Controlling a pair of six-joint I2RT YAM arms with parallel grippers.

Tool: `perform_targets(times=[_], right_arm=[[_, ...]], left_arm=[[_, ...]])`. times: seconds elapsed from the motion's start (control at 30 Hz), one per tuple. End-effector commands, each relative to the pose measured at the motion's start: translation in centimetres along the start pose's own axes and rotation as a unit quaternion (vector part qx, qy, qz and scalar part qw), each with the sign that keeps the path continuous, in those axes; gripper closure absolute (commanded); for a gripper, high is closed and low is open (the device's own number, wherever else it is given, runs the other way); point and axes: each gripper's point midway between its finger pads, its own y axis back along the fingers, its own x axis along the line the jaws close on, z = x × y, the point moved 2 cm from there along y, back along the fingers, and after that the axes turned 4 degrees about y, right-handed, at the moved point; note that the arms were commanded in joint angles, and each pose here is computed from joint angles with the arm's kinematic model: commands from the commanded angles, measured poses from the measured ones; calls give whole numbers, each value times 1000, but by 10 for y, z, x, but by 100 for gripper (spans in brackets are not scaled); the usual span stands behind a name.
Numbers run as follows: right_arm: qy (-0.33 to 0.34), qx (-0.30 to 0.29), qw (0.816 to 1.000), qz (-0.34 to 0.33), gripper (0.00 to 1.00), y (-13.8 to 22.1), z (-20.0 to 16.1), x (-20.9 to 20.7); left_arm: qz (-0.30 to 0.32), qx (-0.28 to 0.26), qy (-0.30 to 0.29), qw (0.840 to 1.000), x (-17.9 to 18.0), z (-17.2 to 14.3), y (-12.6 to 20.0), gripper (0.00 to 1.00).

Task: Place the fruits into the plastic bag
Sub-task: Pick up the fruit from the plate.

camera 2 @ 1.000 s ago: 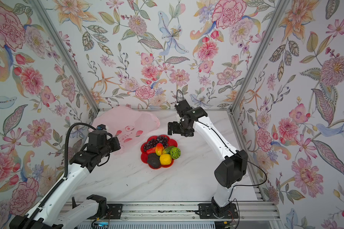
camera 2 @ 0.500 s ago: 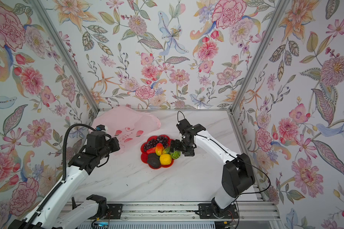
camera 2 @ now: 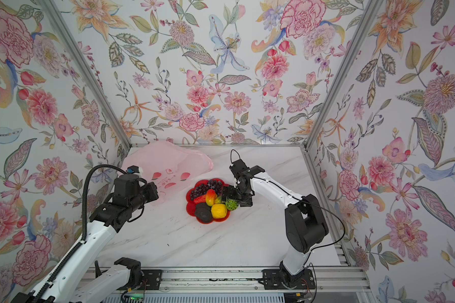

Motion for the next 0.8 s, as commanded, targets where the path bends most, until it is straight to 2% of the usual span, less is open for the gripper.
perform_targets(times=[0.0, 0.23, 0.4, 0.77], right_arm=[[-2, -8, 1000, -11, 5, -2, 5, -1], [-2, -7, 1000, -18, 16, -7, 7, -3], [-2, -7, 1000, -20, 18, -9, 9, -3], [-1, -16, 1000, -22, 34, -9, 11, -1]], left_arm=[[4, 8, -6, 1000, 4, -5, 1, 100], [4, 11, -7, 1000, 4, -7, -1, 100], [2, 13, -9, 1000, 3, -7, -3, 100], [0, 16, -13, 1000, 2, -7, -4, 100]])
